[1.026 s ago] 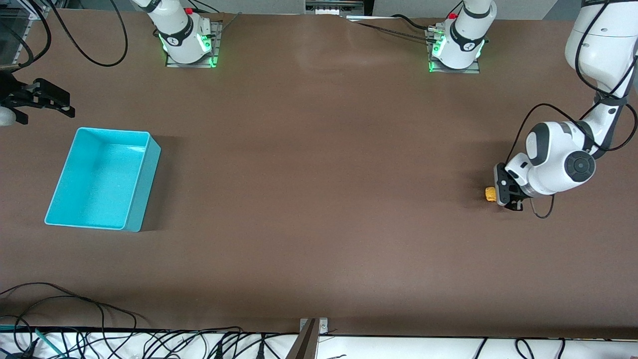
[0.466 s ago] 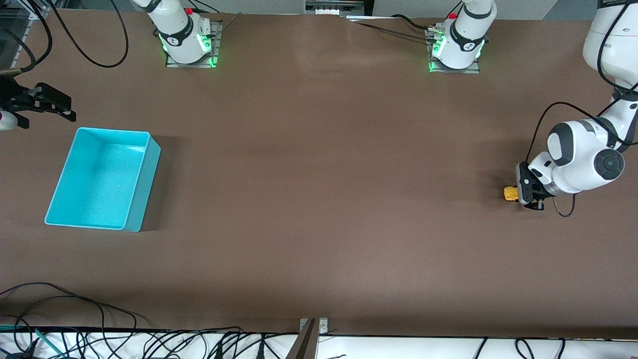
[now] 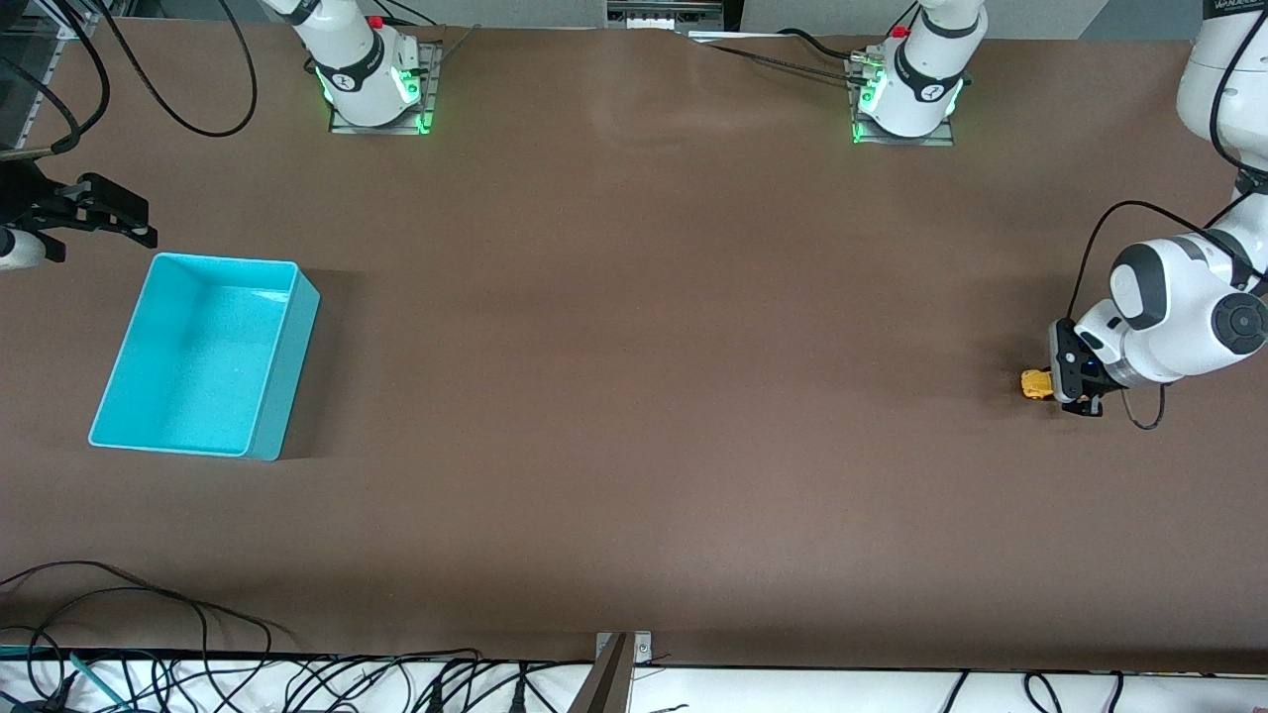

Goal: Wind up and store yellow beetle car
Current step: 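Drag the car backward along the table with the left gripper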

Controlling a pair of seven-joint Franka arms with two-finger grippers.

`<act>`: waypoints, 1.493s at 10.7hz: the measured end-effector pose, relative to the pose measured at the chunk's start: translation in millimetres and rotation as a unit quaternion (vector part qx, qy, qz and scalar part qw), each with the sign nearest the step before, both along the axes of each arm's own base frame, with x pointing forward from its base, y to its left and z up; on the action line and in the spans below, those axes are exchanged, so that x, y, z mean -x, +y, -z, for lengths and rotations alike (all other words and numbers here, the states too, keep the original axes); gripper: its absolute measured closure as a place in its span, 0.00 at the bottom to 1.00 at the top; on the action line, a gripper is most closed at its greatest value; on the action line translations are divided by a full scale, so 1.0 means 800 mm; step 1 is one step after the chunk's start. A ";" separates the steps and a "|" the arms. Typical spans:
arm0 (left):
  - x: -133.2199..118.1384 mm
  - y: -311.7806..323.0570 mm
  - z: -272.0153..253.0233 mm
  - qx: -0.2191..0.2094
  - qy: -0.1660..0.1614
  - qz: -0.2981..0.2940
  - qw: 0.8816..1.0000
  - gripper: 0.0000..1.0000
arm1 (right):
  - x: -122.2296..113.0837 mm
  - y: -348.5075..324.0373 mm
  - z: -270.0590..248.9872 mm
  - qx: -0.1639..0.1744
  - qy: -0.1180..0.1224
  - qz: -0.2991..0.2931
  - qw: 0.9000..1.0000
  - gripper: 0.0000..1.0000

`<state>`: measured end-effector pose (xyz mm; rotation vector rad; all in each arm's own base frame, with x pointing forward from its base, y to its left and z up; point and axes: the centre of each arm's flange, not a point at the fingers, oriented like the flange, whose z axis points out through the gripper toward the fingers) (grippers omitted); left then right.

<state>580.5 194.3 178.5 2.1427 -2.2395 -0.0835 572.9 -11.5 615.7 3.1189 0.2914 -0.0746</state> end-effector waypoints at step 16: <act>0.003 0.049 -0.001 0.001 -0.006 0.023 1.000 0.55 | -0.002 -0.001 0.004 0.000 0.002 0.001 1.000 0.00</act>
